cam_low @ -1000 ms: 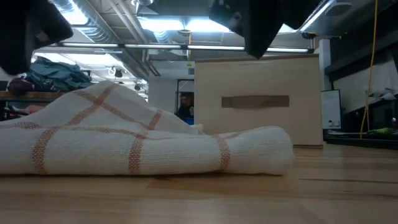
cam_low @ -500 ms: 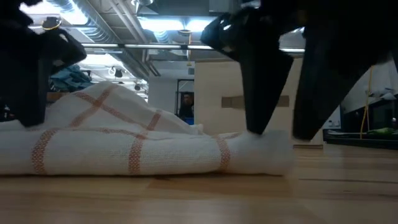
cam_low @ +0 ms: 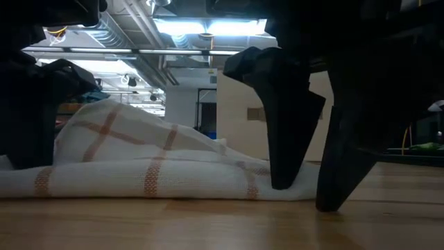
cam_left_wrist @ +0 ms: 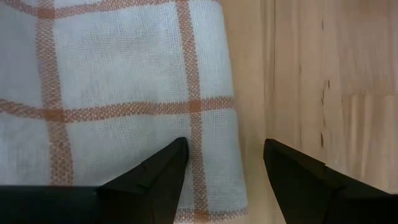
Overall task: Fold towel
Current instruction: Fold the white towel
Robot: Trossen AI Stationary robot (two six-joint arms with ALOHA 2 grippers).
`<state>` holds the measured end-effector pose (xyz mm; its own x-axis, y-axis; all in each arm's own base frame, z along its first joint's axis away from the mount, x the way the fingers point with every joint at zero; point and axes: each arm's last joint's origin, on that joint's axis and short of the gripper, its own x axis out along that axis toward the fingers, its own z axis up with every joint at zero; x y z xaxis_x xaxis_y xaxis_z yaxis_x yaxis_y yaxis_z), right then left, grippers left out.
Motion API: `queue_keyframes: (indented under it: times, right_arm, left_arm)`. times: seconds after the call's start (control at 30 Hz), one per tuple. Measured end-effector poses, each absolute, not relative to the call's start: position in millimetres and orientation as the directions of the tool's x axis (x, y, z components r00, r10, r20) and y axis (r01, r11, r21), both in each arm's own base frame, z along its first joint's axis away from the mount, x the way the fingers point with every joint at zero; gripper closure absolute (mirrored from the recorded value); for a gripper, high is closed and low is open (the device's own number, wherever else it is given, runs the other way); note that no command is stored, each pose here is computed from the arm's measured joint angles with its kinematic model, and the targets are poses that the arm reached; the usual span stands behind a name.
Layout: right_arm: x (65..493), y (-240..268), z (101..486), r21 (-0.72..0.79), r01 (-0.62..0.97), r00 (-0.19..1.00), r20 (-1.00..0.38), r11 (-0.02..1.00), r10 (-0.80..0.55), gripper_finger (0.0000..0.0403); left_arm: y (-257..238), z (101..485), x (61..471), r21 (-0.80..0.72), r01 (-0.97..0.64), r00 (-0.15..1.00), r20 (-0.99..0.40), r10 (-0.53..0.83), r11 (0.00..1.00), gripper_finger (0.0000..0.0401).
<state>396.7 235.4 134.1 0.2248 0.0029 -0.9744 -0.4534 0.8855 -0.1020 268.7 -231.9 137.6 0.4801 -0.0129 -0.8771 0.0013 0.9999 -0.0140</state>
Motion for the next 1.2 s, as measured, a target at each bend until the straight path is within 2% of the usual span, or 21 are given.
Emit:
queue_keyframes:
  times: [0.13, 0.43, 0.77, 0.93, 1.13, 1.2]
  right_arm:
    - [397.2, 235.6, 133.0, -0.107, -0.448, 0.232, -0.973, 0.888, -0.001, 0.0242]
    - [401.7, 231.9, 129.9, -0.168, -0.420, 0.274, -0.960, 0.892, -0.052, 0.0242]
    - [403.9, 222.3, 122.2, -0.150, -0.286, 0.231, -0.969, 0.946, -0.084, 0.0245]
    - [404.8, 221.7, 117.0, -0.108, -0.258, 0.202, -0.978, 0.960, -0.055, 0.0283]
    - [406.1, 222.3, 116.5, -0.105, -0.241, 0.217, -0.975, 0.965, -0.052, 0.0376]
    - [406.0, 222.5, 116.5, -0.086, -0.224, 0.210, -0.977, 0.971, -0.038, 0.0394]
  left_arm:
    - [-231.2, 137.1, 268.9, 0.009, -0.011, 0.493, -0.870, 0.013, 1.000, 0.0197]
    - [-225.8, 136.2, 272.1, 0.046, -0.051, 0.513, -0.856, 0.066, 0.998, 0.0253]
    - [-225.8, 136.0, 271.6, 0.031, -0.093, 0.517, -0.853, 0.075, 0.995, 0.0285]
    - [-229.3, 136.0, 268.3, 0.034, -0.082, 0.517, -0.853, 0.071, 0.996, 0.0300]
    - [-236.1, 135.8, 262.4, 0.035, -0.057, 0.520, -0.852, 0.059, 0.998, 0.0322]
    - [-238.8, 135.9, 260.2, 0.028, -0.054, 0.522, -0.852, 0.053, 0.998, 0.0333]
